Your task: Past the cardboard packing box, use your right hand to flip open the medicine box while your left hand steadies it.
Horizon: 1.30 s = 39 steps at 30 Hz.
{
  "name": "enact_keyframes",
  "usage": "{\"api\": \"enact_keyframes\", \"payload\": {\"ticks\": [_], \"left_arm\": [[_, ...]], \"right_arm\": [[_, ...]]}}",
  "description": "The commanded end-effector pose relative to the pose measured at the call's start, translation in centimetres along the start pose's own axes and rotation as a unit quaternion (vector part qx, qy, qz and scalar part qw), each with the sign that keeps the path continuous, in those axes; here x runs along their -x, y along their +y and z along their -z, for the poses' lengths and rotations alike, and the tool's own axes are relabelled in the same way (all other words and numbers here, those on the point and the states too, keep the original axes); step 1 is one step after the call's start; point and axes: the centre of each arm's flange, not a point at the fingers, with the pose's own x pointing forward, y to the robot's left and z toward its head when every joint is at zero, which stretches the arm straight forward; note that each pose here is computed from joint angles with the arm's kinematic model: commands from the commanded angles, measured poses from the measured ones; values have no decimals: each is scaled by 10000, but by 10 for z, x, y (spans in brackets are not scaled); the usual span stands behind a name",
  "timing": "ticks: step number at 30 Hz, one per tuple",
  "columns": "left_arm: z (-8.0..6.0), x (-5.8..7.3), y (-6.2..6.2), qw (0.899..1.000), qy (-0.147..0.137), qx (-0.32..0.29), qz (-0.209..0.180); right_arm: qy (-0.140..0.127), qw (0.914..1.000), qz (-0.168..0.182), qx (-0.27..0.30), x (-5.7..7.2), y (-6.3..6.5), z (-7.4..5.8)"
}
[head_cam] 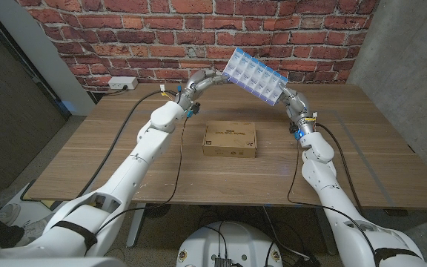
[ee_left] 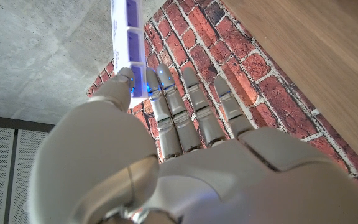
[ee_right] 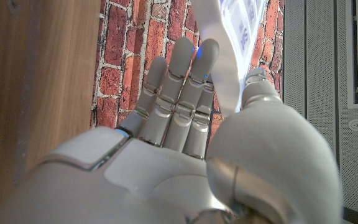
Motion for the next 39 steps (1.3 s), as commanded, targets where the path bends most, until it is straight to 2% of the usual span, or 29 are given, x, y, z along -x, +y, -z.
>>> {"api": "enact_keyframes", "payload": {"ticks": [1, 7, 17, 27, 32, 39], "left_arm": [[-4, 2, -2, 9997, -207, -18, 133], [-6, 2, -4, 9995, -258, -39, 187], [-11, 4, -5, 9984, -425, -260, 249], [-17, 7, -6, 9967, -577, -507, 244], [-17, 6, -4, 9957, -656, -537, 367], [-19, 3, -5, 9936, -811, -574, 540]], "right_arm": [[78, 9989, -101, -449, 1, 0, 6], [204, 9978, -177, -598, 4, -1, 8], [240, 9960, -248, -821, 6, 0, 11], [219, 9954, -293, -883, 4, 4, 12], [219, 9922, -401, -1164, 0, 3, 14], [402, 9902, -473, -1250, -1, 3, 18]]}}
